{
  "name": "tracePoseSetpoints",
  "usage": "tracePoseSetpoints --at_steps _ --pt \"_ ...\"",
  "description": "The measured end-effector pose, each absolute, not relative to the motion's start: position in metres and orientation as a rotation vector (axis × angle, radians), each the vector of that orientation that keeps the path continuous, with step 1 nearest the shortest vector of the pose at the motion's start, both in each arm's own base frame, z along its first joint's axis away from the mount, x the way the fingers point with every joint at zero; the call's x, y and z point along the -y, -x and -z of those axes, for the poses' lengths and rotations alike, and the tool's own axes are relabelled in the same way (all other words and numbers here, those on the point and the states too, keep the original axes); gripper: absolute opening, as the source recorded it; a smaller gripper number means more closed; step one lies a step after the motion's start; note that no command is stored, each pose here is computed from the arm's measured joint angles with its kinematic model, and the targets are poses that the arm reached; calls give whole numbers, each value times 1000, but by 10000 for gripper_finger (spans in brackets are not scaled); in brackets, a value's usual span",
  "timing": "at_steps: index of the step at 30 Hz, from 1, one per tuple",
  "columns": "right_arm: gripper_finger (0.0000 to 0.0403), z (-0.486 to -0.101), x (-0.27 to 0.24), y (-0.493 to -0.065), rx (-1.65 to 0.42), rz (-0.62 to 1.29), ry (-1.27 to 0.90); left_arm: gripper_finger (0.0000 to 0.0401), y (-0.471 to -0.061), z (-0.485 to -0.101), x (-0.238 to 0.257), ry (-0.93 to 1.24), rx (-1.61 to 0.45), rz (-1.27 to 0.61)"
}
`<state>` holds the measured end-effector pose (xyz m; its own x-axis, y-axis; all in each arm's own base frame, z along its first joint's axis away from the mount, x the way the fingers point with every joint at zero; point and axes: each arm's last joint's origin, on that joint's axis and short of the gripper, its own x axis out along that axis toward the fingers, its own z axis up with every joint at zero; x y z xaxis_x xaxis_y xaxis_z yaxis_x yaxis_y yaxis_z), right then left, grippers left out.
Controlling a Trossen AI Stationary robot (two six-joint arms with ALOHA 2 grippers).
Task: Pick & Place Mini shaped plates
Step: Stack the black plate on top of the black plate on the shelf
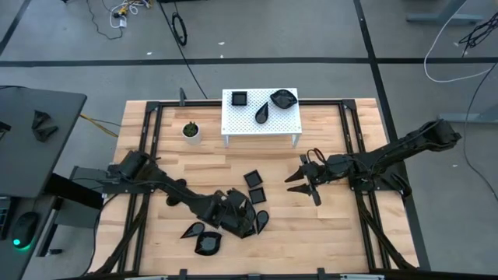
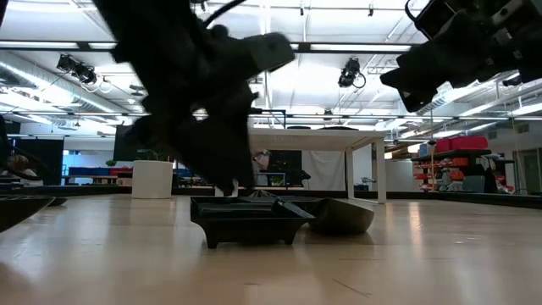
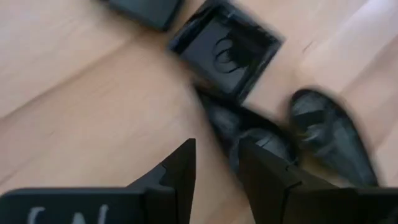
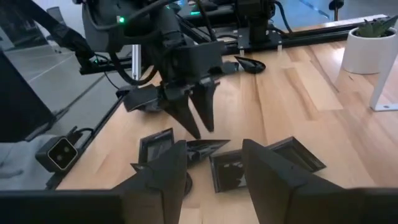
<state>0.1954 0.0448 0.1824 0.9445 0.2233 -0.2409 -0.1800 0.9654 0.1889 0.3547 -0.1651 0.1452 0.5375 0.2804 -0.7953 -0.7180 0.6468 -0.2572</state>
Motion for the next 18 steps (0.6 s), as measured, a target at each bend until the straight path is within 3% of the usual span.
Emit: tracePoseSetpoints --at_steps 18 --pt "157 -182 -45 -195 -264 -206 -165 43 -362 -144 156 632 -809 -618"
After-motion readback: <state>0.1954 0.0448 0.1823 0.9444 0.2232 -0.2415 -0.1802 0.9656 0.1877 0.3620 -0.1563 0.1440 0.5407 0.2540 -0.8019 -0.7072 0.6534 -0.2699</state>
